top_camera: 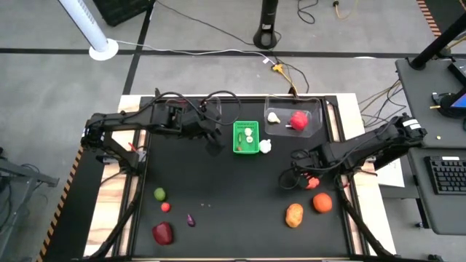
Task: Sort produce into baskets
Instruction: Put the pumpkin into the right transparent bin
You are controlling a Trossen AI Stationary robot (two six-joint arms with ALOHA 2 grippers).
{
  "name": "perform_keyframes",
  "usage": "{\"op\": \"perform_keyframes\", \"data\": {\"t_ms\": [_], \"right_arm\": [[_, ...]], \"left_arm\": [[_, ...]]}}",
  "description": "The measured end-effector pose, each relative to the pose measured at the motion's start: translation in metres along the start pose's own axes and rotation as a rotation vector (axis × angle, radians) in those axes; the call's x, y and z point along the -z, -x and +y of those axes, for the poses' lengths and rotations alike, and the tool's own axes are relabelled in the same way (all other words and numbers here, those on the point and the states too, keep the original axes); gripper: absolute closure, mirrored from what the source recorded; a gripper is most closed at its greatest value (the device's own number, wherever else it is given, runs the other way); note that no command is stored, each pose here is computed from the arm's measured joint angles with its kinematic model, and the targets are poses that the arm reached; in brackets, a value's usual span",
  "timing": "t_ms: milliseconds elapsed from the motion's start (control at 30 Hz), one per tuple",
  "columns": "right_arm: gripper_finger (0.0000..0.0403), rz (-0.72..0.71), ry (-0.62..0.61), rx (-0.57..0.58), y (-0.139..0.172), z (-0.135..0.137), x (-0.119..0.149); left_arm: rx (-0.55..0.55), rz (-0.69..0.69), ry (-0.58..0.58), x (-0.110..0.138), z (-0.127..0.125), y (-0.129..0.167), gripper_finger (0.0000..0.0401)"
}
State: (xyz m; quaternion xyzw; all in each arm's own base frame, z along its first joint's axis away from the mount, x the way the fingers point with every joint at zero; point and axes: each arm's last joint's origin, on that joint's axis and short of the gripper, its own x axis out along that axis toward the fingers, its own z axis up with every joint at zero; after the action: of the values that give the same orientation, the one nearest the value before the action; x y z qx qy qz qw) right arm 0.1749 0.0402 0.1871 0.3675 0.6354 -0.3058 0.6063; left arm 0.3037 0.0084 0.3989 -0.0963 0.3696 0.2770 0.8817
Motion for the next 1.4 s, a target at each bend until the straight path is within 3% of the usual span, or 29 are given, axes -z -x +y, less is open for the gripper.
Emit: {"op": "perform_keyframes", "data": {"t_ms": [400,600,833,1000,1200,1400], "right_arm": [[0.0061,-0.007,-0.004,-0.006,-0.022,-0.008,0.001],[0.0098,-0.037,0.005,-0.045,-0.009,-0.005,0.000],[0.0099,-0.096,-0.007,-0.127,0.014,0.002,-0.005],[0.0099,-0.195,-0.004,-0.231,0.046,0.012,-0.017],[0.0099,-0.406,0.006,-0.341,0.108,0.018,-0.049],[0.0099,-0.540,-0.017,-0.279,0.153,0.000,-0.101]], "left_arm": [[0.000,0.001,0.000,0.000,0.000,0.000,0.0211],[0.001,0.002,0.010,0.001,-0.001,0.000,0.0211],[-0.006,0.048,0.003,0.007,-0.003,0.002,0.0211],[-0.002,0.075,-0.004,0.013,-0.008,0.006,0.0211],[0.024,0.084,0.007,0.021,-0.020,0.013,0.0211],[0.112,0.141,0.028,0.033,-0.037,0.024,0.0211]]}}
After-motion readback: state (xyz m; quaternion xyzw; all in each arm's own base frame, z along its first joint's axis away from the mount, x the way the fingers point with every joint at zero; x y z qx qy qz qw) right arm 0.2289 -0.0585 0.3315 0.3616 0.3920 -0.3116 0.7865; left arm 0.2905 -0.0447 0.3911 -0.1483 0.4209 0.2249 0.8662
